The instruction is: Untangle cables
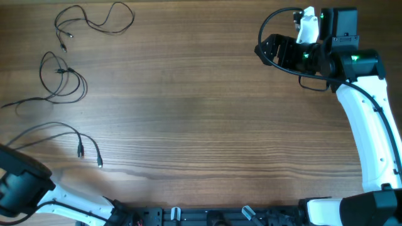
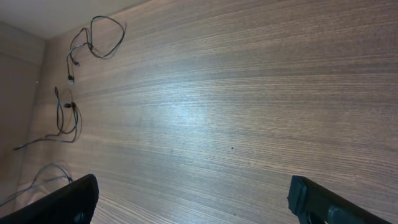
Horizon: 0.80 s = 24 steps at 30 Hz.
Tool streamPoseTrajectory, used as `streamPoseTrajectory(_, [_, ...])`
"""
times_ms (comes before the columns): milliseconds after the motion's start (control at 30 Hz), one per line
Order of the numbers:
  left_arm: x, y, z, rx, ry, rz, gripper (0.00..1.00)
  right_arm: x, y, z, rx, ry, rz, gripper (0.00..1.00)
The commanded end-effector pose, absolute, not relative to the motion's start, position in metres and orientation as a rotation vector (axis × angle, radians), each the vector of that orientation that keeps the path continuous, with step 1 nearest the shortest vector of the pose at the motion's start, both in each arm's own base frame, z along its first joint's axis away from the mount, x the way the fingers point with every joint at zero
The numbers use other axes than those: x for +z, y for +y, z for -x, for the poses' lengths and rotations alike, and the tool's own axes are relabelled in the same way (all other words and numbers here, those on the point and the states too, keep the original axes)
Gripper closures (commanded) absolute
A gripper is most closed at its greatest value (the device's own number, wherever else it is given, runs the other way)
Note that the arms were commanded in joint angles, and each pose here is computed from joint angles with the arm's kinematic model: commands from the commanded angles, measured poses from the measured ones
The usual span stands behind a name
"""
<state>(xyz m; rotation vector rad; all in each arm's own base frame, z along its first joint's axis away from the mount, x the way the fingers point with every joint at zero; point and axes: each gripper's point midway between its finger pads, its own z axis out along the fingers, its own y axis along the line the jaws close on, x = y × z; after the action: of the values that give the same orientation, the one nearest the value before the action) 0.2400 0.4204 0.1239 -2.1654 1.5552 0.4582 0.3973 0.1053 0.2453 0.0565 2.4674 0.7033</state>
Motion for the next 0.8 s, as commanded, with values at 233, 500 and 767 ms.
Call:
streamPoseTrajectory(233, [0.109,0.426,-0.131,0.575,1.285,2.521,0.21,0.237,0.104,-0.399,0.672,2.488,-0.041,0.00])
streamPoseTrajectory(500, [0.065,0.423,-0.145,0.470,1.356,2.576,0.32,0.237,0.104,-0.400,0.673,2.485,-0.041,0.00])
streamPoseTrajectory(767, [0.043,0.433,-0.158,0.429,1.534,2.477,0.96,0.238,0.104,-0.401,0.674,2.477,-0.042,0.00])
